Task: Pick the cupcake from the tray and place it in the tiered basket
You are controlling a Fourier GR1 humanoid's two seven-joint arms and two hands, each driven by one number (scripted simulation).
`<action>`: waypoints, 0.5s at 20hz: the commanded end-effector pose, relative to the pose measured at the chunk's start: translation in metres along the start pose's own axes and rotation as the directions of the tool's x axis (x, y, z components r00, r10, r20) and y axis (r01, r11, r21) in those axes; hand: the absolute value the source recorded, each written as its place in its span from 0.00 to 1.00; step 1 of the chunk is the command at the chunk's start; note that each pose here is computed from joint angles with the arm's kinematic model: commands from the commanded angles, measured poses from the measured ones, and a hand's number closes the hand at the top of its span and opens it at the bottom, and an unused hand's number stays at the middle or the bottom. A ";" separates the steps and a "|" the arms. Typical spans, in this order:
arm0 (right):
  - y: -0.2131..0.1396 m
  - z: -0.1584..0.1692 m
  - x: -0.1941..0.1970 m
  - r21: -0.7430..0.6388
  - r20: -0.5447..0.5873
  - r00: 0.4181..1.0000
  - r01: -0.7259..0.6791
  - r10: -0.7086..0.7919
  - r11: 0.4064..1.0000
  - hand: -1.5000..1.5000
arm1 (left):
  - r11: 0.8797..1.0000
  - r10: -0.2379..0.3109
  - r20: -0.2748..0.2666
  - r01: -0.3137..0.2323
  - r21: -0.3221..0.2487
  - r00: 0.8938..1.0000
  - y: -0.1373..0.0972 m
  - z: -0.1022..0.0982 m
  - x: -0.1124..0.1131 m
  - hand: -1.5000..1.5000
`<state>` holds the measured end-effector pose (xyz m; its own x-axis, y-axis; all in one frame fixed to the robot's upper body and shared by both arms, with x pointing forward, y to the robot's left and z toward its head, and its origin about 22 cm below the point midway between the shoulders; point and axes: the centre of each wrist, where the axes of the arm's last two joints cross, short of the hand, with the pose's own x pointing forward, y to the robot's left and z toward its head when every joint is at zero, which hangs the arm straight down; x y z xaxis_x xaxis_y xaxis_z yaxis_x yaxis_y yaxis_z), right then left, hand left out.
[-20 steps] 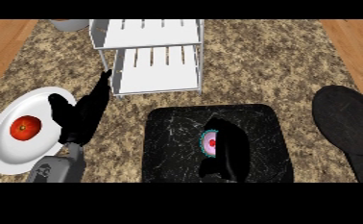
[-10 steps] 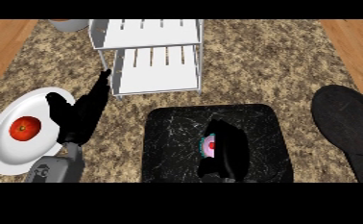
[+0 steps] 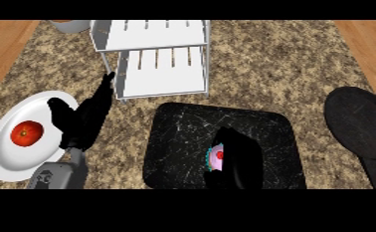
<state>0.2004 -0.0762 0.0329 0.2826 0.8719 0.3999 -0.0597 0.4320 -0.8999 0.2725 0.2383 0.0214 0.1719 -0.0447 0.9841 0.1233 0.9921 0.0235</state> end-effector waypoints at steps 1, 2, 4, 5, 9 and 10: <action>-0.042 0.030 0.014 -0.054 -0.005 0.991 0.130 -0.131 0.990 1.00 | 1.000 -0.002 0.001 0.002 -0.029 1.000 -0.011 -0.008 0.000 0.50; -0.057 0.036 0.020 -0.077 0.001 0.985 0.170 -0.171 0.982 1.00 | 0.999 0.015 -0.014 -0.015 -0.031 1.000 0.003 0.000 -0.009 0.50; -0.077 0.050 0.028 -0.117 0.043 0.973 0.229 -0.225 0.966 1.00 | 1.000 -0.014 0.007 0.014 -0.013 1.000 -0.018 -0.007 0.012 0.50; -0.097 0.056 0.031 -0.153 0.084 0.972 0.231 -0.220 0.961 1.00 | 1.000 0.005 -0.012 -0.005 -0.028 1.000 -0.009 -0.006 0.005 0.50; -0.122 0.078 0.045 -0.268 0.186 0.959 0.258 -0.212 0.928 1.00 | 0.999 0.014 -0.019 -0.015 -0.043 1.000 -0.017 -0.011 -0.004 0.50; -0.129 0.079 0.046 -0.288 0.202 0.963 0.234 -0.180 0.928 1.00 | 0.998 0.020 -0.001 -0.020 -0.062 1.000 -0.004 -0.008 -0.005 0.50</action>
<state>0.1619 -0.0752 0.1469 0.0654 0.8042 0.5907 0.2231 0.5652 -0.7942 0.2725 0.2389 0.0220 0.1737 -0.0441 0.9838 0.1267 0.9917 0.0221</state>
